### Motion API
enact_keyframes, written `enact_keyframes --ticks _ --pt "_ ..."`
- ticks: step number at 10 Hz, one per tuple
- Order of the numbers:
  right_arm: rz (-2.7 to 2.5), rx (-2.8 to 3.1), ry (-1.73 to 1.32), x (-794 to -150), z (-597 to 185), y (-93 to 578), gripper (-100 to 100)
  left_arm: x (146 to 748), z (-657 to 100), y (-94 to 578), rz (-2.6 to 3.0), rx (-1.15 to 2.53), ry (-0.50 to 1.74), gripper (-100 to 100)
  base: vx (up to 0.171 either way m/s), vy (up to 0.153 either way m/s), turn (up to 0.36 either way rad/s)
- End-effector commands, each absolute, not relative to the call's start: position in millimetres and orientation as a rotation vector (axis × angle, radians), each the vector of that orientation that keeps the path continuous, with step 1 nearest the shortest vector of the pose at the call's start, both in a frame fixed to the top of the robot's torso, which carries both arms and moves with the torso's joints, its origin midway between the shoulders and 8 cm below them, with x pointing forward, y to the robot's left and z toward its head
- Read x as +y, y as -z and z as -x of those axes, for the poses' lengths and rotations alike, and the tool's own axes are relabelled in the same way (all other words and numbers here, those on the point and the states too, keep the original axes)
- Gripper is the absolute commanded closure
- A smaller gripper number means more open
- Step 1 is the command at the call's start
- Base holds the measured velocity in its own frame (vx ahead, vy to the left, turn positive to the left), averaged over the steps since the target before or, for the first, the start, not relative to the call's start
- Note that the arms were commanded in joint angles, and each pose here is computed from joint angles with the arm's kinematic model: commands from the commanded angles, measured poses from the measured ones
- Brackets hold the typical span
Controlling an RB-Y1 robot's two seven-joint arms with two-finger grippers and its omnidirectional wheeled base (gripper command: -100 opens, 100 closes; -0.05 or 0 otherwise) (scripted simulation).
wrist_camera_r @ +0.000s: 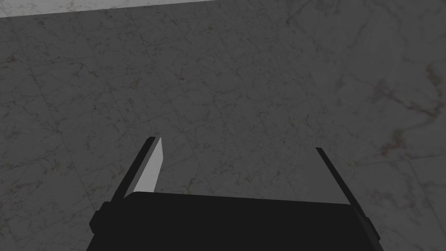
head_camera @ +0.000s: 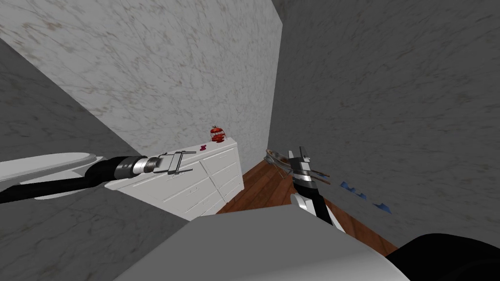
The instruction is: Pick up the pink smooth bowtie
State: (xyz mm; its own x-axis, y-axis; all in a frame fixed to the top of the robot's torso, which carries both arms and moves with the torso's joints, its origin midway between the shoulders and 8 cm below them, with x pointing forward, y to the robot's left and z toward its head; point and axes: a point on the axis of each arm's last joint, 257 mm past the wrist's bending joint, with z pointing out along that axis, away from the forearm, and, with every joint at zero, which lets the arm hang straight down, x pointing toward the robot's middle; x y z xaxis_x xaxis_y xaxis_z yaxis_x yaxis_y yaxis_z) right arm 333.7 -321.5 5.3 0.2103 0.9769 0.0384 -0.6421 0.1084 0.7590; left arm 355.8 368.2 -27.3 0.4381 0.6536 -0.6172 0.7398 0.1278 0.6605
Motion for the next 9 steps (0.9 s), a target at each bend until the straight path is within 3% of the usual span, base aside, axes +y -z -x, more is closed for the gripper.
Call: enact_keyframes --ticks 1,9 --pt "-0.748 0.554 -1.284 -321 -334 -5 0 377 -357 29 -1.677 1.244 0.054 -100 0.015 0.019 -0.078" --pt "-0.748 0.554 -1.284 -321 -334 -5 0 387 -368 28 -2.080 1.151 -0.031 -100 0.015 0.027 -0.053"
